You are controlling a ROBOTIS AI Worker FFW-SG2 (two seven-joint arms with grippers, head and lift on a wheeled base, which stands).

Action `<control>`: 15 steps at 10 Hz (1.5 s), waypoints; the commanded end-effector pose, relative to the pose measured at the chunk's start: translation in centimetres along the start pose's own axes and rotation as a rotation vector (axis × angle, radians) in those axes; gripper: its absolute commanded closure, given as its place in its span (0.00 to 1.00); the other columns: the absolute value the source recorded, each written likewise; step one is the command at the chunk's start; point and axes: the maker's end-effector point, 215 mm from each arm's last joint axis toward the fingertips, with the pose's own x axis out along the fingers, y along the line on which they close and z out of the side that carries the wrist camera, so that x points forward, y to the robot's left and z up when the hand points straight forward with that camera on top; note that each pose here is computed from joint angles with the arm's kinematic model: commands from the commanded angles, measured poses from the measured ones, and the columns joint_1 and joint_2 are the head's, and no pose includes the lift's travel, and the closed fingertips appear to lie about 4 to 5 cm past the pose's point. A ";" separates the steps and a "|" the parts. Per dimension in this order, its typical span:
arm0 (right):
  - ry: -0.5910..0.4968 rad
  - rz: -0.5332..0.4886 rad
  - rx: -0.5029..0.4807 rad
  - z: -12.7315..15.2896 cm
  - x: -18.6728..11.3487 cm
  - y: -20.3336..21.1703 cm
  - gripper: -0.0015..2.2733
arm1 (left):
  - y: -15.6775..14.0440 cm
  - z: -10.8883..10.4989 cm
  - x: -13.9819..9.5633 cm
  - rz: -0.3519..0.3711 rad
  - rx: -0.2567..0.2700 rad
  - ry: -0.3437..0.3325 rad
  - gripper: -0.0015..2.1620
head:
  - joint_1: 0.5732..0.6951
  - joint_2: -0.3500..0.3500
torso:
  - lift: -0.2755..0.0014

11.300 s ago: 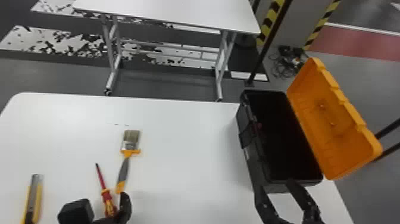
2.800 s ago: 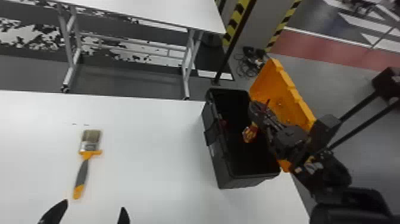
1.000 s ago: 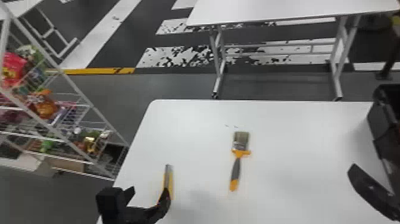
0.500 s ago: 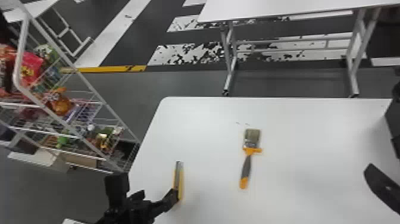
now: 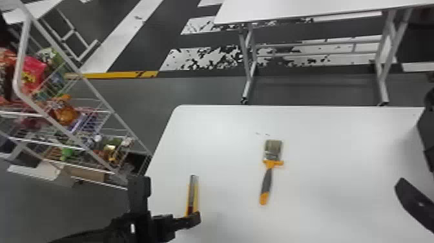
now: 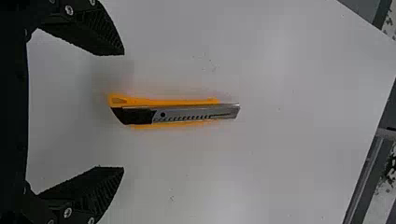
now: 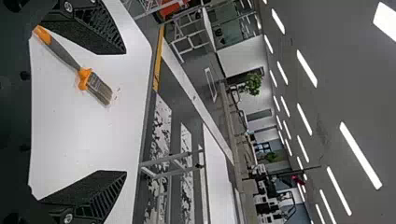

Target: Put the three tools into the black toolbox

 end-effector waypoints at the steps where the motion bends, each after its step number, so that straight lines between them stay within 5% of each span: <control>1: 0.001 -0.001 -0.004 0.1 0.0 -0.1 0.04 | 0.5 -0.5 -0.4 0.006 -0.036 0.065 0.06 | 1.00 1.00 | 0.81; 3: 0.007 -0.004 -0.008 -0.2 -0.1 -0.2 0.04 | 0.6 -2.1 -1.8 0.004 -0.076 0.162 0.06 | 1.00 1.00 | 0.81; 7: 0.013 0.010 -0.018 -0.2 0.1 -0.3 0.04 | 2.4 4.7 -3.8 0.021 -0.070 0.051 0.06 | 1.00 1.00 | 0.81; 12: 0.010 0.015 -0.029 -0.1 0.4 -0.6 0.04 | 0.6 9.7 -0.3 0.001 -0.042 0.056 0.06 | 1.00 1.00 | 0.81; 15: 0.013 0.014 -0.035 -0.1 0.4 -1.0 0.04 | -0.4 7.5 2.2 0.027 -0.017 0.136 0.06 | 1.00 0.98 | 0.81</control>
